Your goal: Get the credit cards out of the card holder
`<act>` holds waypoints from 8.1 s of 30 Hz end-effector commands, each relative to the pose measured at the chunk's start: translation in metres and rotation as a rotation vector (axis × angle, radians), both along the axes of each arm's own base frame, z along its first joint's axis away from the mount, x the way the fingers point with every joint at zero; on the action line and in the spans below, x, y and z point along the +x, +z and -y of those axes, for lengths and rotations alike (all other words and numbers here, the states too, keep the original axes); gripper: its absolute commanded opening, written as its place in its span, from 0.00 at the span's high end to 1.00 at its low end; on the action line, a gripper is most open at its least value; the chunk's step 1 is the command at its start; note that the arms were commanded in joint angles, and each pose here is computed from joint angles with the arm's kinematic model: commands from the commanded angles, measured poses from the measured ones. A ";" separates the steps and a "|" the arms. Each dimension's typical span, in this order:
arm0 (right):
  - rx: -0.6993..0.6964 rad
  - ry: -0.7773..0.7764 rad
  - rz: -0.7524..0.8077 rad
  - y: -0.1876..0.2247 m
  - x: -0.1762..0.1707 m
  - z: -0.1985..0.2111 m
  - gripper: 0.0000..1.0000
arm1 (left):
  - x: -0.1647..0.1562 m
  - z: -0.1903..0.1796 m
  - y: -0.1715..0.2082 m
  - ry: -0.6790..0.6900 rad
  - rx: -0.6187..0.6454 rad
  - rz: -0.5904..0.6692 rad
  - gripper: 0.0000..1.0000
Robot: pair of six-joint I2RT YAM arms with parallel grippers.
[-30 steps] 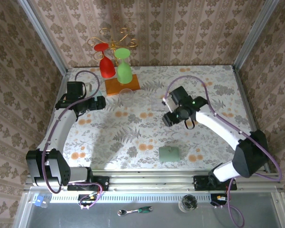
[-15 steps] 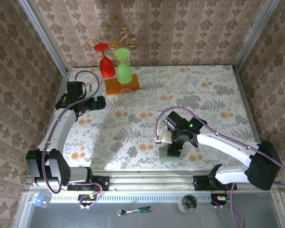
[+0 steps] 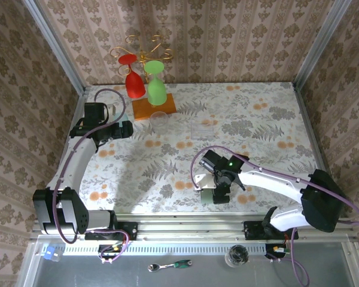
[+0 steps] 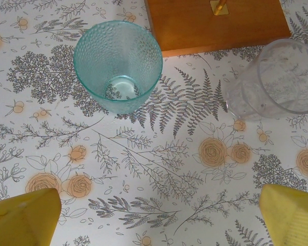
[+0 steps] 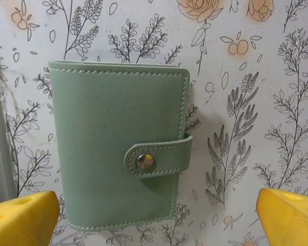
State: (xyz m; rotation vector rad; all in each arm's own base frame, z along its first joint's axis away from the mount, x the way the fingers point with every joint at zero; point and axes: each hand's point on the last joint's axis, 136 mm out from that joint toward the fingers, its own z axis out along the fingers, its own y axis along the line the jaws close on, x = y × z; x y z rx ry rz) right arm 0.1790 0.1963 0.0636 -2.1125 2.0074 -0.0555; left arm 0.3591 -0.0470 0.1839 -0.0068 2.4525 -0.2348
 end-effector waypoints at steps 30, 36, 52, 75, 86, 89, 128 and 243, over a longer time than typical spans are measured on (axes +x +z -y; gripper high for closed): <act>-0.067 0.007 -0.106 -0.055 -0.017 -0.005 0.14 | 0.001 0.003 -0.007 -0.016 0.008 -0.032 0.00; -0.047 0.005 -0.089 -0.047 -0.015 -0.007 0.21 | 0.001 0.003 -0.008 -0.016 0.005 -0.035 0.00; 0.253 -0.401 -0.038 0.019 0.033 -0.072 0.32 | 0.001 0.006 -0.006 -0.020 -0.009 -0.036 0.00; 0.227 -1.516 -0.052 0.029 0.088 -0.055 0.42 | -0.003 0.006 -0.001 -0.024 -0.005 -0.025 0.00; 0.105 -1.582 -0.028 -0.006 0.126 -0.034 0.37 | -0.001 0.005 -0.005 -0.021 0.001 -0.038 0.00; 0.086 -1.582 -0.015 -0.012 0.138 -0.034 0.37 | -0.001 0.004 -0.007 -0.018 0.006 -0.041 0.00; 0.234 -1.549 -0.054 0.037 0.145 -0.030 0.23 | -0.021 0.078 0.010 -0.044 -0.230 -0.099 0.00; -0.024 -1.434 -0.123 -0.046 0.130 -0.037 1.00 | -0.083 0.266 -0.180 -0.154 -0.535 -0.588 1.00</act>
